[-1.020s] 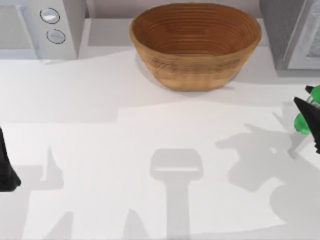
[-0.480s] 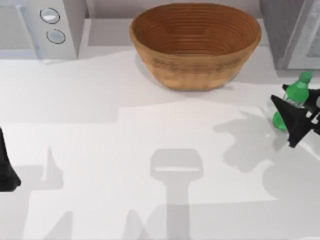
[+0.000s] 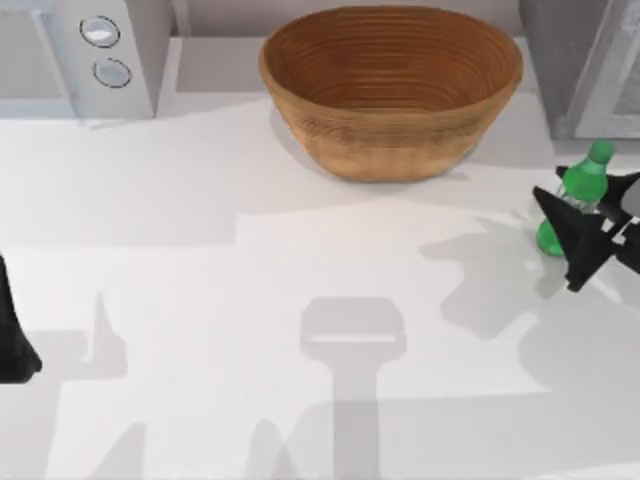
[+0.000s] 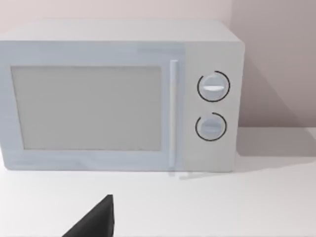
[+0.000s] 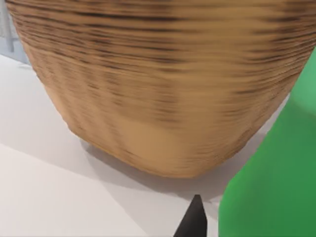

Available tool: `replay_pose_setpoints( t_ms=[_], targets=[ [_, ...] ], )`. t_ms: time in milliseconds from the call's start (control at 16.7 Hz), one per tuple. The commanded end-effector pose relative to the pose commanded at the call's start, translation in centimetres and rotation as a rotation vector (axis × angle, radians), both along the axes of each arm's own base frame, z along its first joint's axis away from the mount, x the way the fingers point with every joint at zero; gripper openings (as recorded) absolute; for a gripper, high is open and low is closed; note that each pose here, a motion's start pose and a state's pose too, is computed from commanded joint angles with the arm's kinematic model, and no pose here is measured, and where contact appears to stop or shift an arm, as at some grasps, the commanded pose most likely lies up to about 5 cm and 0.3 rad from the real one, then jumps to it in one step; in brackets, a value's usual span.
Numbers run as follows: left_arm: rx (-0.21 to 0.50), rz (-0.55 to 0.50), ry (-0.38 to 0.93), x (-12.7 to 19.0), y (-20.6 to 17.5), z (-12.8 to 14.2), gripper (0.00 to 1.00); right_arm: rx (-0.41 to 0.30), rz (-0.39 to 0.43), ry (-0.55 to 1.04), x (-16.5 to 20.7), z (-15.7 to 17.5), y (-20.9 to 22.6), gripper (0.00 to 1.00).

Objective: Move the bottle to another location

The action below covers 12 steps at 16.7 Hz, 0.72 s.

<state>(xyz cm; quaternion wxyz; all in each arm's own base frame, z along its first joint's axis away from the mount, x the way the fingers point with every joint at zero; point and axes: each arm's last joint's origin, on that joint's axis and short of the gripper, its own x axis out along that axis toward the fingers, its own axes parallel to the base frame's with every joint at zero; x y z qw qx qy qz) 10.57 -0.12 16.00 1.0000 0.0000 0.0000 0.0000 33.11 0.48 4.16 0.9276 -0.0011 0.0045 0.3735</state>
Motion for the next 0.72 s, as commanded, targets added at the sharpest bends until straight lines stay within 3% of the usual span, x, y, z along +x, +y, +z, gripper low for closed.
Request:
replay_pose_setpoints(
  t_ms=[660,720],
  targets=[
    [0.0,0.0,0.0,0.0,0.0,0.0,1.0,0.0,0.0,0.0,0.0,0.0,0.0,0.98],
    [0.0,0.0,0.0,0.0,0.0,0.0,1.0,0.0,0.0,0.0,0.0,0.0,0.0,1.0]
  ],
)
